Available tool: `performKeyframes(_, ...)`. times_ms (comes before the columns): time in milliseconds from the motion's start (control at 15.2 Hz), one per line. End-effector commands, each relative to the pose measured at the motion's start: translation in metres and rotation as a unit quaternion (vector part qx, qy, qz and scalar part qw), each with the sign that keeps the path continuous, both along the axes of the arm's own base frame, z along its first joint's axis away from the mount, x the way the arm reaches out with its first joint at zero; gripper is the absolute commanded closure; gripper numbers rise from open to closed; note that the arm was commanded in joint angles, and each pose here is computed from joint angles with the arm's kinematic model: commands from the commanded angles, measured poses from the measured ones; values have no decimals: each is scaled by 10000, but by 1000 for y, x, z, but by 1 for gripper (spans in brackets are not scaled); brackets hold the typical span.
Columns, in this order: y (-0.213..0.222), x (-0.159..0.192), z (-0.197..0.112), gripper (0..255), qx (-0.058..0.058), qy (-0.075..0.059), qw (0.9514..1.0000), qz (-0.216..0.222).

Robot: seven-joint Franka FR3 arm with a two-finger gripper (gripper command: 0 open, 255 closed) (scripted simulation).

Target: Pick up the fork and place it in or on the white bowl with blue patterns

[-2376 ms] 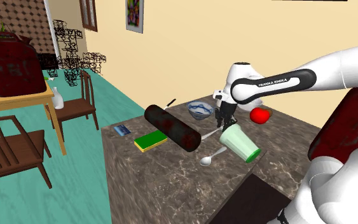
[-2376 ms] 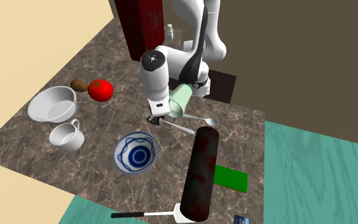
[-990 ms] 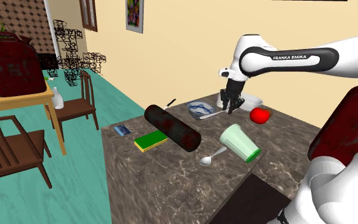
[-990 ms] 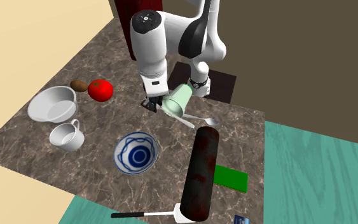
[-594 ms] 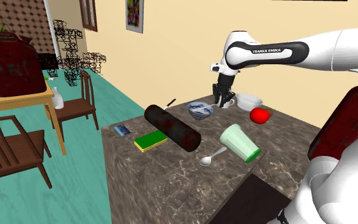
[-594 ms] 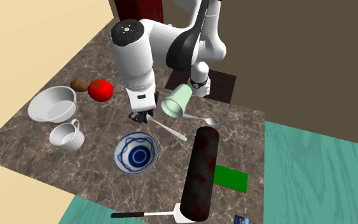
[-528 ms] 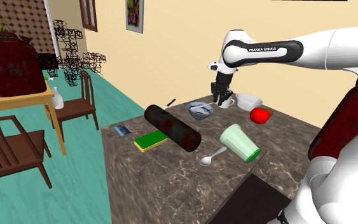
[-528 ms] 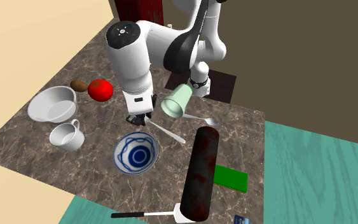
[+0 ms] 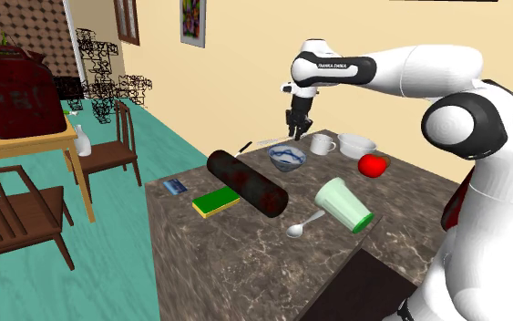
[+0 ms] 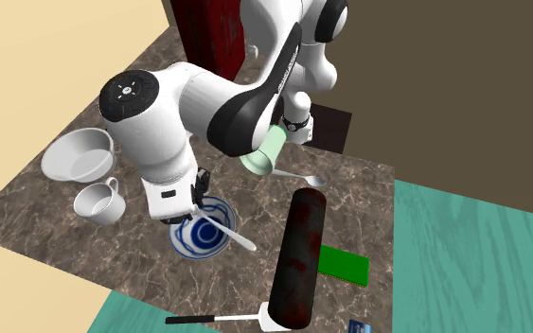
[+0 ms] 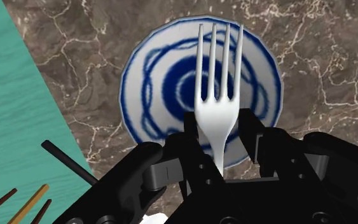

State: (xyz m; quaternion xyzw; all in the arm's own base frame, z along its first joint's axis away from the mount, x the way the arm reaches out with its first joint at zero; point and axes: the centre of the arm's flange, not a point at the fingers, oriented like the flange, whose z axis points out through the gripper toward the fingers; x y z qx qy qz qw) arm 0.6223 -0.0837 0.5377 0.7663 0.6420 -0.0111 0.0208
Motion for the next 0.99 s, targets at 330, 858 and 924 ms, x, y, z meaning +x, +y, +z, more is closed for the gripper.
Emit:
performKeyframes(330,0,10,-35,255,3,-2,10000,7)
performKeyframes(858,0,10,-74,255,3,-2,10000,7)
performKeyframes(924,0,10,-74,255,3,-2,10000,7)
